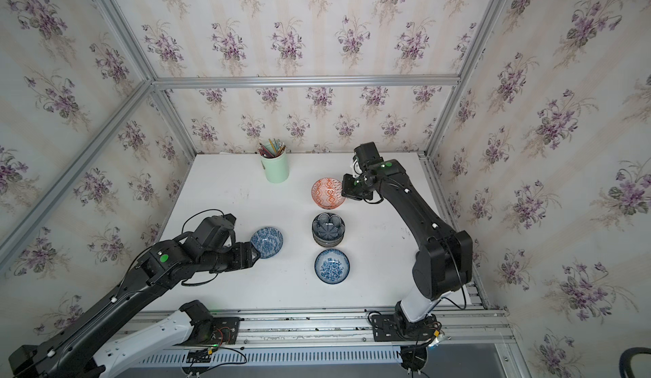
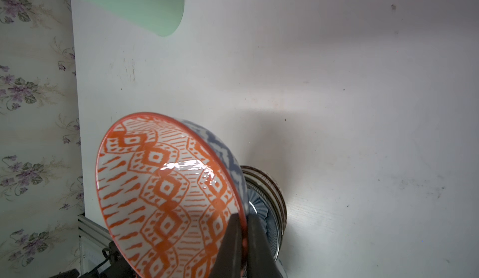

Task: Stack the bowls
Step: Pick up the bowl from the center of the board, then place the bowl on the bowl.

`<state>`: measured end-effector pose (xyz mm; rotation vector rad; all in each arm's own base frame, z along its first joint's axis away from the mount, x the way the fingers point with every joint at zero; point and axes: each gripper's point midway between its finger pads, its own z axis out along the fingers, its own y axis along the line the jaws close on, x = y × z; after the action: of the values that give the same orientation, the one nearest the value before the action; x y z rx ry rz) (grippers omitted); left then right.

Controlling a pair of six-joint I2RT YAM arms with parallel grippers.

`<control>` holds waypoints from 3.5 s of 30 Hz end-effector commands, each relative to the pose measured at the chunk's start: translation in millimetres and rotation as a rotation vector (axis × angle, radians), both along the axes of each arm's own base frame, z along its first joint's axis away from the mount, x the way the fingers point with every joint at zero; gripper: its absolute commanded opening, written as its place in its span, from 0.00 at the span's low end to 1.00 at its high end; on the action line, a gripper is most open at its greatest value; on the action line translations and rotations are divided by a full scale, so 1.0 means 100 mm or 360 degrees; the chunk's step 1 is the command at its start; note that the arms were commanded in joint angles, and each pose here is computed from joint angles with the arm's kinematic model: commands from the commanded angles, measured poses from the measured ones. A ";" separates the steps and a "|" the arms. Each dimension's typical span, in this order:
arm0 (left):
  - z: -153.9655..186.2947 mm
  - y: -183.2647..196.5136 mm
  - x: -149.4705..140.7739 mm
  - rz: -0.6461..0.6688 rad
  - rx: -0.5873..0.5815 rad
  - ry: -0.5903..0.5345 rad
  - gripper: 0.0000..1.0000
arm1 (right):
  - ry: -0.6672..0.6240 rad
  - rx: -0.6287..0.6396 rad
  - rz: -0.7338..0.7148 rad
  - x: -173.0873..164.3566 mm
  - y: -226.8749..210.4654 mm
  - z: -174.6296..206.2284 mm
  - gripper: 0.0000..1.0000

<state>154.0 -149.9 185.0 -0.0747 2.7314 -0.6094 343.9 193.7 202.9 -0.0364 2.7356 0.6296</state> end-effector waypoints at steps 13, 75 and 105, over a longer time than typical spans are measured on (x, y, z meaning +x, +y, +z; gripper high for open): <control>0.27 -0.16 0.00 -0.0086 -0.0116 -0.0007 0.67 | 0.0064 0.0001 0.0514 -1.19 0.91 -0.20 0.00; -0.18 -0.20 0.10 -0.0104 0.0116 0.0207 0.00 | 0.0057 -0.0027 0.0725 -1.52 1.71 -0.31 0.11; -0.31 0.11 0.61 0.0129 -0.0018 0.0244 0.00 | -0.0151 -0.0045 0.0470 -1.13 0.83 0.15 0.37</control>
<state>205.3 -130.8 150.5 -0.2712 2.8930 -0.5431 233.2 290.0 216.9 -0.4625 2.6666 0.6632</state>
